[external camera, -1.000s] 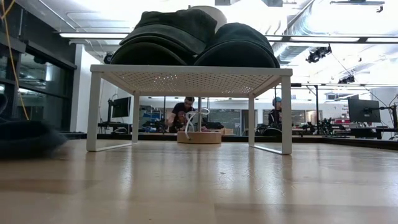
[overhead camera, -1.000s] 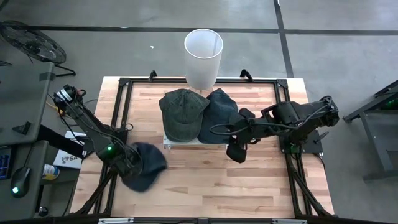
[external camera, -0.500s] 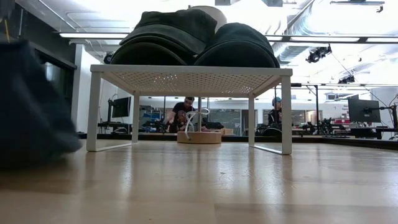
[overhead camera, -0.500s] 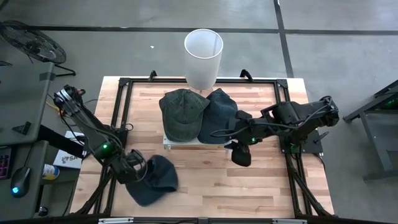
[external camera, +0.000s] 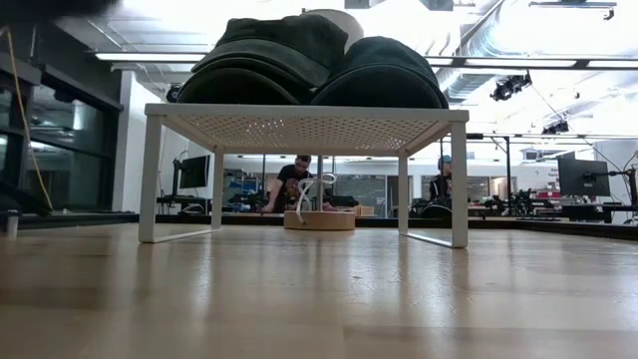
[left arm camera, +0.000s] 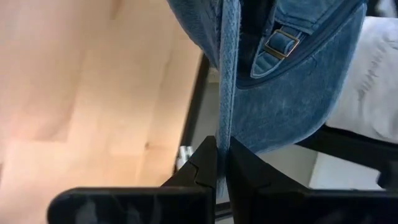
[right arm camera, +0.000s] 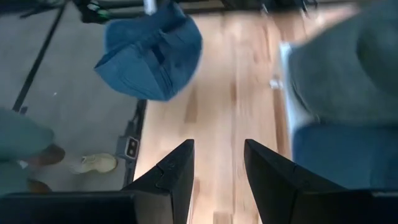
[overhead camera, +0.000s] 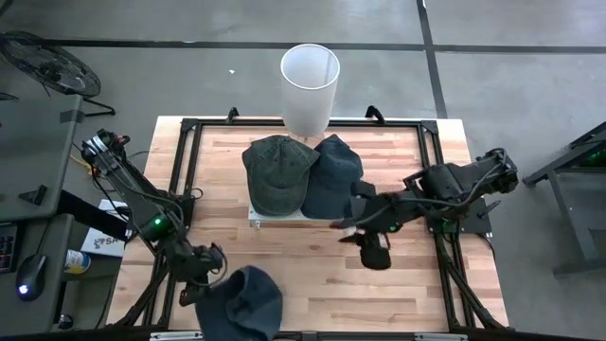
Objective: Pick & Place hat
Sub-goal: Stack the blue cap on the blue cap on the shelf
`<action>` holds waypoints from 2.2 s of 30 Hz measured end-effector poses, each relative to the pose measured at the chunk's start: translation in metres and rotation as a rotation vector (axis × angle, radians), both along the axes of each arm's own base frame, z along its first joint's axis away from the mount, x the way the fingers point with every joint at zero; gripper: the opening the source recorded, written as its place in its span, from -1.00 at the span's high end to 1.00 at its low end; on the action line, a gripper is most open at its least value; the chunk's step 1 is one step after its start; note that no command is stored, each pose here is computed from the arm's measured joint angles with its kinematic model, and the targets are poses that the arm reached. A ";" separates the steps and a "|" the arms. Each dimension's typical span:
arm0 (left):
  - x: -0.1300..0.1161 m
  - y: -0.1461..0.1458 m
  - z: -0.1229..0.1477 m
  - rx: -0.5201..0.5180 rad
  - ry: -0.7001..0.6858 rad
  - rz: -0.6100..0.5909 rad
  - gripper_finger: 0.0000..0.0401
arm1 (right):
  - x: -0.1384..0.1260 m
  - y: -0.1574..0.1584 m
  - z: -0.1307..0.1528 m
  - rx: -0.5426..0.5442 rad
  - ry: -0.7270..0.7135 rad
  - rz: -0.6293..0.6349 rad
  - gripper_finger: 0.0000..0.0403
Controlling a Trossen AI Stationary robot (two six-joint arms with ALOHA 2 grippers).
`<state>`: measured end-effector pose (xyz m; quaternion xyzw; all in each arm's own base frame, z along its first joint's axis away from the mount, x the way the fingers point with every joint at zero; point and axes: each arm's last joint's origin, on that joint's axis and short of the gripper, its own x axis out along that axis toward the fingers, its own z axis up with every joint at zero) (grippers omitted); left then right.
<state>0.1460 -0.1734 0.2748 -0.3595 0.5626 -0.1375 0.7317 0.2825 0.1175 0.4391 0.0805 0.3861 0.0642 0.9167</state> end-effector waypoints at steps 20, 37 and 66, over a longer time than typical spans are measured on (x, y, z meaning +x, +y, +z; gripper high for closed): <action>0.010 -0.014 0.022 -0.218 -0.218 -0.101 0.94 | -0.015 0.053 0.011 -0.195 -0.234 0.137 0.34; 0.013 -0.021 0.038 -0.345 -0.371 -0.193 0.94 | 0.032 0.090 -0.029 -0.309 -0.259 0.253 0.34; 0.034 -0.007 0.055 -0.401 -0.619 -0.178 0.94 | 0.040 0.144 -0.030 -0.439 -0.582 0.595 0.34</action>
